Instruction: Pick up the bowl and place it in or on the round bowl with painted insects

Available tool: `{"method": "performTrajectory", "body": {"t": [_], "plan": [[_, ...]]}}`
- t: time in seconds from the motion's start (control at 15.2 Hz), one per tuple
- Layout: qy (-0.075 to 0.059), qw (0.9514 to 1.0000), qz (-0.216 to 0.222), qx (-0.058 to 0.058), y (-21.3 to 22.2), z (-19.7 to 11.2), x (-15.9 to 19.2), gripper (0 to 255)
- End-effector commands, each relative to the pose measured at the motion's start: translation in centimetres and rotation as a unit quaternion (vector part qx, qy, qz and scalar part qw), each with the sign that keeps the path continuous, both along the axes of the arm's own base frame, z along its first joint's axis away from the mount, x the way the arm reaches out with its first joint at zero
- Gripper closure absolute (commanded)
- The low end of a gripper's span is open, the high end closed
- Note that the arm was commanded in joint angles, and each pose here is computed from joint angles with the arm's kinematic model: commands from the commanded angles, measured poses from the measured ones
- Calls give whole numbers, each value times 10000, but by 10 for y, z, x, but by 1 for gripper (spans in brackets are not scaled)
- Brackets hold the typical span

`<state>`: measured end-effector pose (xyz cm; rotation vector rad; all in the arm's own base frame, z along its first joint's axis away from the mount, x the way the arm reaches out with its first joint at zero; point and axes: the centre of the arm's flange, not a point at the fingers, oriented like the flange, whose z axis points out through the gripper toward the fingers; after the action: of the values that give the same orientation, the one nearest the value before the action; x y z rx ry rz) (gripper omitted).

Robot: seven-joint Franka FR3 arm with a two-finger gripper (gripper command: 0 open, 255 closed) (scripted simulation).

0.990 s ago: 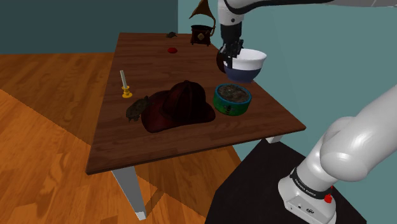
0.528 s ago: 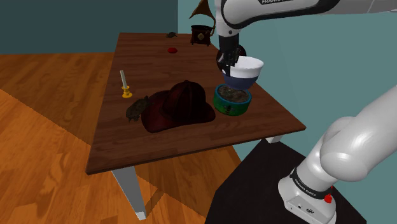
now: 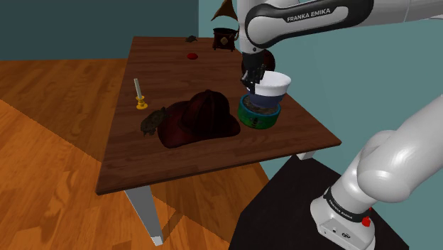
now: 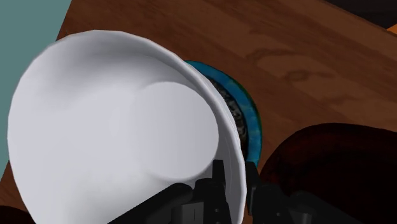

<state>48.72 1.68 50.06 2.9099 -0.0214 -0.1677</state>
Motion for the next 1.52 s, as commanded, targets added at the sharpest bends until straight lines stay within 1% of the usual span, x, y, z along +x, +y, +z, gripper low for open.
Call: {"method": "performTrajectory", "body": {"t": [0.0,0.4,0.46,0.79,1.06,1.45], "plan": [[-6,10000,0,-1,-1,-3,0,255],[-6,10000,0,-1,-1,-3,0,255],[-6,10000,0,-1,0,-3,0,0],[-6,10000,0,-1,-1,-3,0,0],[-6,10000,0,-1,11,46,6,0],[-6,10000,0,-1,11,46,6,0]]}}
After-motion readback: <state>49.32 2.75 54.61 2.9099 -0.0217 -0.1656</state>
